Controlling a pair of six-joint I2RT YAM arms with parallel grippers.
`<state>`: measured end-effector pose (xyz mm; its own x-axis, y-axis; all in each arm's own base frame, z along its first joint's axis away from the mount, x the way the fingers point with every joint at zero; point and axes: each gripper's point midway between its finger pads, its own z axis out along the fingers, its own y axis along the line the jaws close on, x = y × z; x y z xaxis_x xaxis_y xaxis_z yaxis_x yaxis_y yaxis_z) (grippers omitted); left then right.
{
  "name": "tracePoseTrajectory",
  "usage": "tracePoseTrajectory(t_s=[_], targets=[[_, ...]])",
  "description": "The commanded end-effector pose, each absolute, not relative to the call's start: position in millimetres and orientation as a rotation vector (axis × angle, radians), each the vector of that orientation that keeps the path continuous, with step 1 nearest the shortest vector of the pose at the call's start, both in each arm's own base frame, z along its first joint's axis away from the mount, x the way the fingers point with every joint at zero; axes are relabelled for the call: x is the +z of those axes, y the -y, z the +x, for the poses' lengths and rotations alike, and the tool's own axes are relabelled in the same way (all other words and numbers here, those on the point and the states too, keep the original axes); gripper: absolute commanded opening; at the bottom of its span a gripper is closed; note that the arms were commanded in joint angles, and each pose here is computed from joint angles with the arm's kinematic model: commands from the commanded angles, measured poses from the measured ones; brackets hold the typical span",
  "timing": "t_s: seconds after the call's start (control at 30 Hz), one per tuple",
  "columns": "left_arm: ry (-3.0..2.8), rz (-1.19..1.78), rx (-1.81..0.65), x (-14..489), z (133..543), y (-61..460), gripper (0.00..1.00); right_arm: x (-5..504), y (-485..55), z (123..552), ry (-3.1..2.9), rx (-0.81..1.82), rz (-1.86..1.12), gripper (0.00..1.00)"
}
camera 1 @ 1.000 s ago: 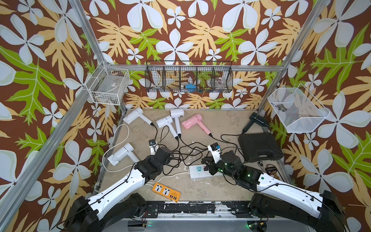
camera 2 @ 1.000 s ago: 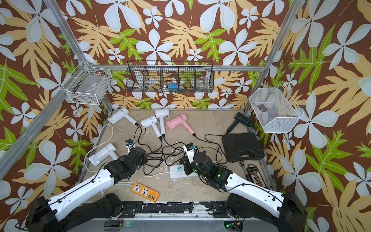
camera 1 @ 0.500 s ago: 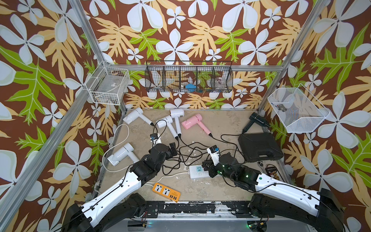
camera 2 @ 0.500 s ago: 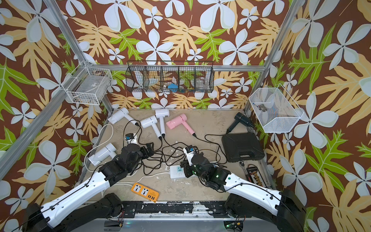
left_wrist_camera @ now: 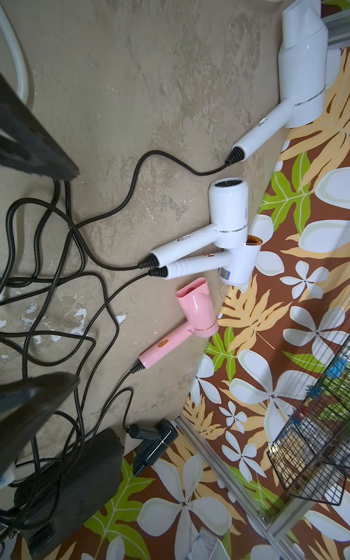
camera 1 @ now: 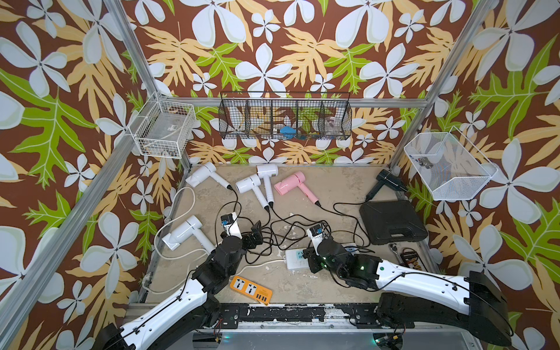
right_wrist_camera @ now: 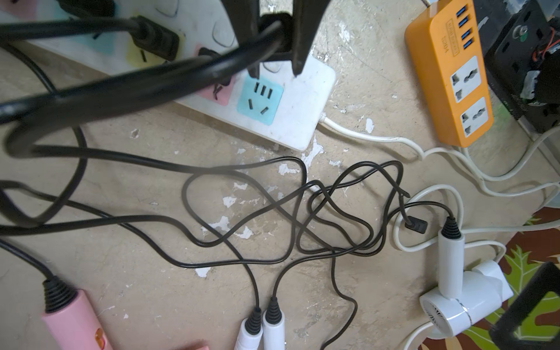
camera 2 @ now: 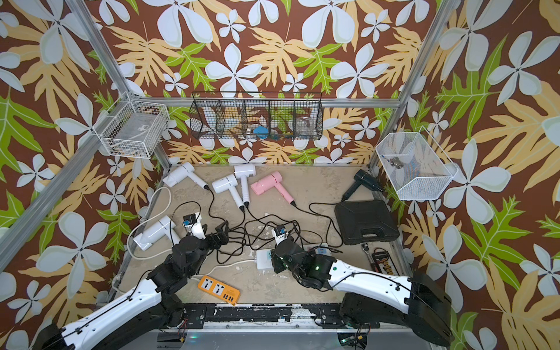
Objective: Charge the blow dryers
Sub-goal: Insert the plug into the socket.
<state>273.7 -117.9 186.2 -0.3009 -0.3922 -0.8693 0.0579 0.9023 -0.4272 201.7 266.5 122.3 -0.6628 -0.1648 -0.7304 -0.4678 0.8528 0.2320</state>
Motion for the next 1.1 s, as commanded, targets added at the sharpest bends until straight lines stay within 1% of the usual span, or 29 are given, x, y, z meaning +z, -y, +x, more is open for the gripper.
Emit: tracePoseTrajectory(t_s=[0.0,0.8,1.07], targets=[[-1.792,-0.250,-0.446,193.6,274.7,115.3,1.00,126.0,-268.0,210.4,-2.246,0.504,-0.392,0.00],[-1.797,-0.249,-0.450,191.6,274.7,116.2,1.00,90.2,-284.5,211.7,-2.288,0.359,-0.376,0.00],[-1.794,-0.248,-0.455,192.4,274.4,116.6,1.00,89.2,-283.2,215.0,-2.261,0.314,-0.337,0.00]])
